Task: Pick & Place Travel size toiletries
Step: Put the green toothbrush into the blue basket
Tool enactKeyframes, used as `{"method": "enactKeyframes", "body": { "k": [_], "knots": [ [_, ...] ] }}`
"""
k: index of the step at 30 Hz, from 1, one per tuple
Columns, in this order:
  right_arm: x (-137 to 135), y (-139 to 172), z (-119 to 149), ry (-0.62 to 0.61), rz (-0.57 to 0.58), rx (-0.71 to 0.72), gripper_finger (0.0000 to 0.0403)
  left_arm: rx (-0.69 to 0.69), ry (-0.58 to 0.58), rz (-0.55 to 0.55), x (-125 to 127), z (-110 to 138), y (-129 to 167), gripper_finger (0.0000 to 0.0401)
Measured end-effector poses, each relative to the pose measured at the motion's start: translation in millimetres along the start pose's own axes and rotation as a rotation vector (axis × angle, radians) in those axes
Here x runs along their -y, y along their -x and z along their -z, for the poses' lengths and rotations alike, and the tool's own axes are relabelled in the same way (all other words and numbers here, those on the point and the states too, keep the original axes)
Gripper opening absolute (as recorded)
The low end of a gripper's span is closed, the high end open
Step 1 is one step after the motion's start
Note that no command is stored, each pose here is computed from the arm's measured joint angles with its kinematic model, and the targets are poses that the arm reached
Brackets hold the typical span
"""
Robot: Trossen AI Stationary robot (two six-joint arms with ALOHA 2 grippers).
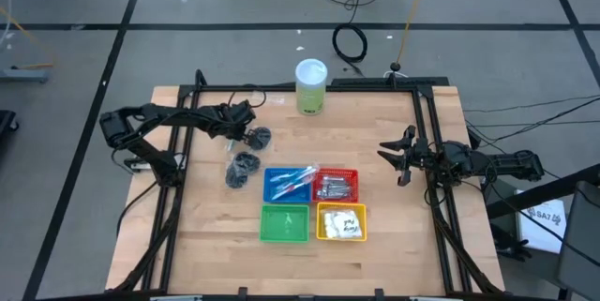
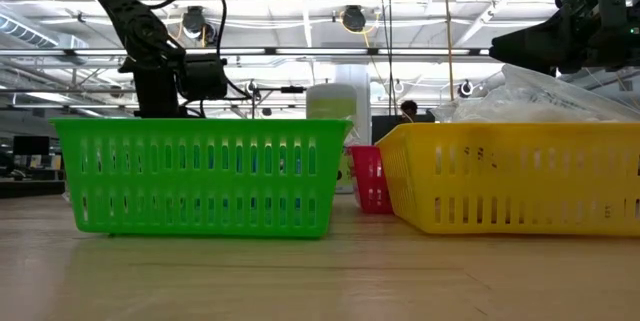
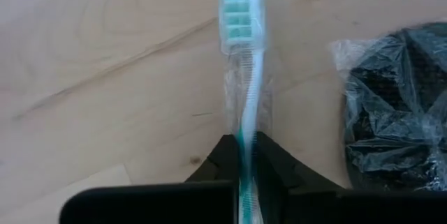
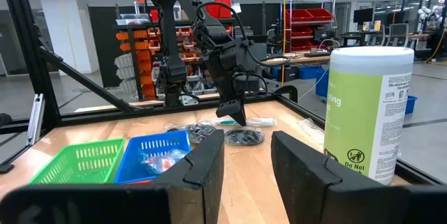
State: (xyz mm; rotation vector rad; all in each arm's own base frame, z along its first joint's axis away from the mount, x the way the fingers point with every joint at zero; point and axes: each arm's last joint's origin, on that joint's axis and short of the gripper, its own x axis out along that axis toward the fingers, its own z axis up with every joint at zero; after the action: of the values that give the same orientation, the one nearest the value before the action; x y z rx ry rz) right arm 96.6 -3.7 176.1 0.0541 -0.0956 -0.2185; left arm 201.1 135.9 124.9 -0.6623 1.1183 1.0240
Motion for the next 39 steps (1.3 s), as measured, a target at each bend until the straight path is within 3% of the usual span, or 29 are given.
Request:
{"method": "enactKeyframes", "body": {
  "k": [12, 18, 25, 33, 39],
  "knots": [
    [0, 0, 0, 0.000, 0.000, 0.000, 0.0110, 0.107, -0.044, 0.023, 4, -4, 24, 0.0011],
    [0, 0, 0, 0.000, 0.000, 0.000, 0.0110, 0.255, -0.081, 0.135, 16, -7, 50, 0.0011],
    [0, 0, 0, 0.000, 0.000, 0.000, 0.0110, 0.460, -0.183, 0.343, 35, -8, 85, 0.0019],
    [0, 0, 0, 0.000, 0.000, 0.000, 0.0110, 0.725, -0.463, 0.607, 64, -3, 122, 0.0017],
    [0, 0, 0, 0.000, 0.000, 0.000, 0.0110, 0.814, -0.741, 0.779, 86, 14, 135, 0.0009]
  ]
}}
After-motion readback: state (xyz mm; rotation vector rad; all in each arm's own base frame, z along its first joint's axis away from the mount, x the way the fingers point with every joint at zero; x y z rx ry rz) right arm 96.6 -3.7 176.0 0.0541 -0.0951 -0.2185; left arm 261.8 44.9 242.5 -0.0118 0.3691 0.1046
